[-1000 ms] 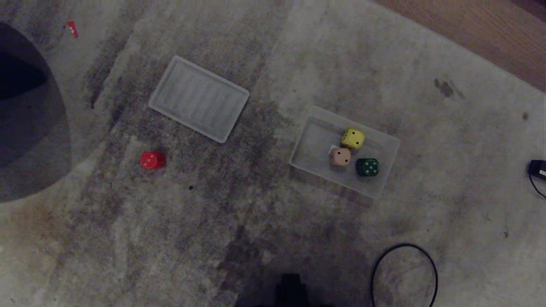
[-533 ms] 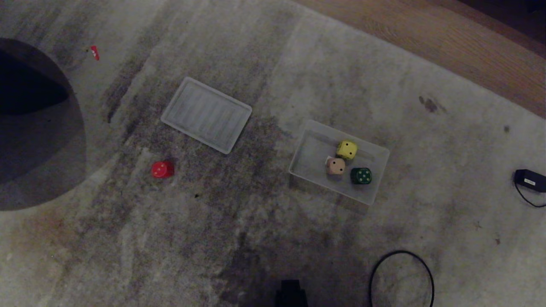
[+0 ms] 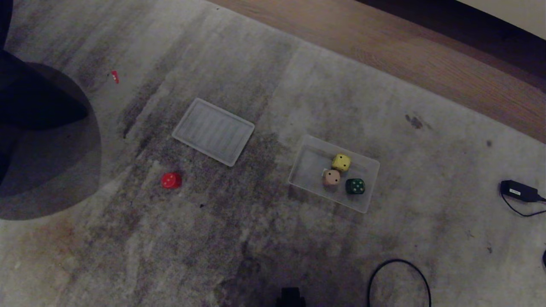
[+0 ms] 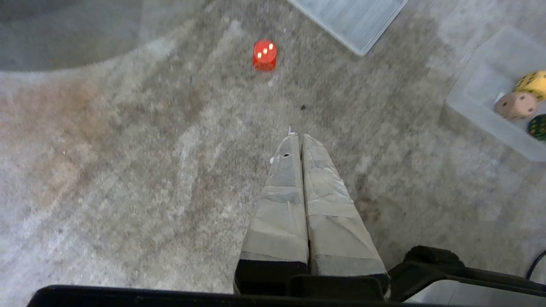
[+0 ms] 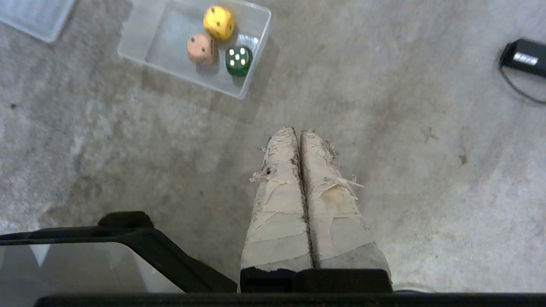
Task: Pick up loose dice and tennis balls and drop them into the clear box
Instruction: Pick up toys out of the box
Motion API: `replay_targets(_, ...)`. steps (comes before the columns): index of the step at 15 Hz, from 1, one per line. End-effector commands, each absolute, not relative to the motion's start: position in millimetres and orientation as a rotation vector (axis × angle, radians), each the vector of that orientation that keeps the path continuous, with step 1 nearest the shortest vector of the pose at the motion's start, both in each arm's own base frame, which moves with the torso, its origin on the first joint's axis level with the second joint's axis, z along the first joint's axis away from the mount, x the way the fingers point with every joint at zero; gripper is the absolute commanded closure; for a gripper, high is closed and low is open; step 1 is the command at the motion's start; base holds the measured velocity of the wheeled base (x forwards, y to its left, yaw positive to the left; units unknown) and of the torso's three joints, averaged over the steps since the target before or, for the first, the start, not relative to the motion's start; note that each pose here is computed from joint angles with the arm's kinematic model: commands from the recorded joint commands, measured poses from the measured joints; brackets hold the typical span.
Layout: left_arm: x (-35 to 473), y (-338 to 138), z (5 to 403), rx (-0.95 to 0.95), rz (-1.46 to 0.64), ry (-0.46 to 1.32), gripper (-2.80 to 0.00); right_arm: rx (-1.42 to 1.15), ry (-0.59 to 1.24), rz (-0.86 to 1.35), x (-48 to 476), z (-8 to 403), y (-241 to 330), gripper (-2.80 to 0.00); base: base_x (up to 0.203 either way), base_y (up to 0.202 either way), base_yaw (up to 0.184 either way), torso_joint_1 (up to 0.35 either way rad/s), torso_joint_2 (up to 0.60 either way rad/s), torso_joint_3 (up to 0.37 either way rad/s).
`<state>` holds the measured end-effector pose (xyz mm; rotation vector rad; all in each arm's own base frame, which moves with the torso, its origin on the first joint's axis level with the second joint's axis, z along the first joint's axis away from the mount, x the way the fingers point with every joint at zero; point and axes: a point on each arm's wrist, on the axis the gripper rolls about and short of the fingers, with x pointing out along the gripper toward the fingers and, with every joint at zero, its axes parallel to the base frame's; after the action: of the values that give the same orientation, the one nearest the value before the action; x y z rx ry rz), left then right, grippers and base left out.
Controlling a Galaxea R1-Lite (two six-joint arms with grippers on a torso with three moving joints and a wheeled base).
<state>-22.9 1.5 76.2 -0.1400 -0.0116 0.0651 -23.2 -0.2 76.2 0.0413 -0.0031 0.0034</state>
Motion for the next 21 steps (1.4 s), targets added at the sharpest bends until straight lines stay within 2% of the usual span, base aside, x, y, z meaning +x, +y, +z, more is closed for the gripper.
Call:
replay_targets(1,-22.6,1.5,75.9,-0.141,0.067,-0.009,0.0,0.041,-0.001,0.003,-23.0,76.1,-0.2,0.0,0.0,0.0,0.0,0.002,0.0,0.198)
replay_targets(21,-22.6,1.5,75.9,-0.144,0.067,-0.009,0.0,0.041,-0.001,0.003,-23.0,76.2,-0.2,0.0,0.0,0.0,0.0,0.003,0.0,0.202)
